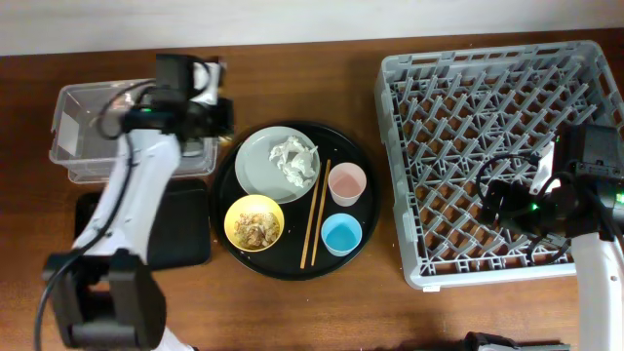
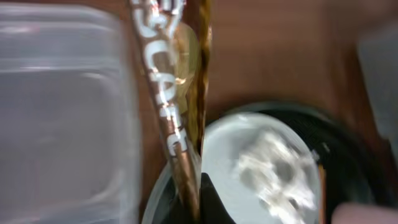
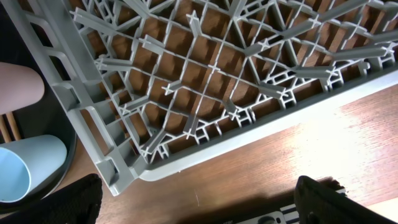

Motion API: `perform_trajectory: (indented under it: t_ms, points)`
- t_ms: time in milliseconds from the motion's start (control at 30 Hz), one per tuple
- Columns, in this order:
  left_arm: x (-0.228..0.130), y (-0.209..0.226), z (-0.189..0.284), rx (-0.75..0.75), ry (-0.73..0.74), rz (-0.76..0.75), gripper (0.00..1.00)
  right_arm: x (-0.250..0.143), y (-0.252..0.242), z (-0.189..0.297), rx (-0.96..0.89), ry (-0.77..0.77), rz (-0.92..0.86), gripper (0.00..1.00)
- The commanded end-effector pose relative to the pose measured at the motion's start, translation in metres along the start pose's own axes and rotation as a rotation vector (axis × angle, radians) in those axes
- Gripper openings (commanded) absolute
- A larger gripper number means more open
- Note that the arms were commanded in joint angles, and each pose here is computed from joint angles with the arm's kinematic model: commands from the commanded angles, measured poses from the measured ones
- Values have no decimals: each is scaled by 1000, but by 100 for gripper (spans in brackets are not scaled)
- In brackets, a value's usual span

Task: Sort waste into correct bins and load items into the dishwasher rack
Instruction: 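Lift the grey plate with the left gripper and tip waste into the clear bin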

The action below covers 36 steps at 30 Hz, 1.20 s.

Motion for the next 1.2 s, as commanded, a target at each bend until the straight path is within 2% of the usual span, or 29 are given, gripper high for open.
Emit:
perform_trajectory:
  t_ms: [0,33,67,133,167,200,233,300,400,433,500,567,700,767,800,833,900,1000,1167]
  points:
    - [1,75,25,173,-70,391,0,2,-2,5,-9,-23,0,99]
    - [-2,92,29,198,-80,451,1,2,-2,5,-9,-23,0,99]
    - [-5,110,31,223,-86,495,18,2,-2,5,-8,-23,0,99]
    - [-11,127,31,253,-80,529,48,2,-2,5,-8,-22,0,99]
    - [-11,128,31,254,-79,531,68,2,-2,5,-8,-22,0,98]
    - [-11,128,31,254,-79,530,73,2,-2,5,-8,-22,0,98]
    - [-11,125,30,236,-75,527,73,2,-2,5,-8,-22,0,99]
    - [-6,98,23,91,-46,408,73,2,-2,5,-8,-23,0,99]
    - [-4,11,-5,-46,34,19,73,2,-2,5,-8,-23,0,99]
    - [-10,-32,-24,-100,82,-100,73,2,-2,5,-8,-23,0,99]
    - [-29,-74,-57,-112,173,-192,74,2,-2,5,-8,-23,0,99]
    - [-55,-108,-91,-152,276,-259,74,2,-2,5,-8,-23,0,99]
    - [-85,-126,-126,-132,378,-312,74,2,-2,5,-8,-23,0,99]
    - [-91,-125,-132,-114,403,-317,42,2,-2,5,-8,-23,0,99]
    - [-90,-124,-131,-97,397,-320,15,2,-2,5,-8,-23,0,98]
    - [-88,-121,-129,-58,391,-327,0,2,-2,5,-8,-23,0,98]
    - [-75,-113,-115,6,364,-326,0,2,-2,5,-8,-23,0,99]
    - [-34,-92,-60,24,211,-264,0,2,-2,5,-8,-23,0,99]
    - [-35,-106,-56,-115,214,-257,1,2,-2,5,-8,-22,0,99]
Point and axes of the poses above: each gripper's point midway between its finger pads, its own z axis back along the fingers, its own y axis along the line the jaws close on, x = y × z, the point moved 10 cm from there along z, back along the fingers, and after that the axes turned 6 degrees about -z, right-handed, at the moved point
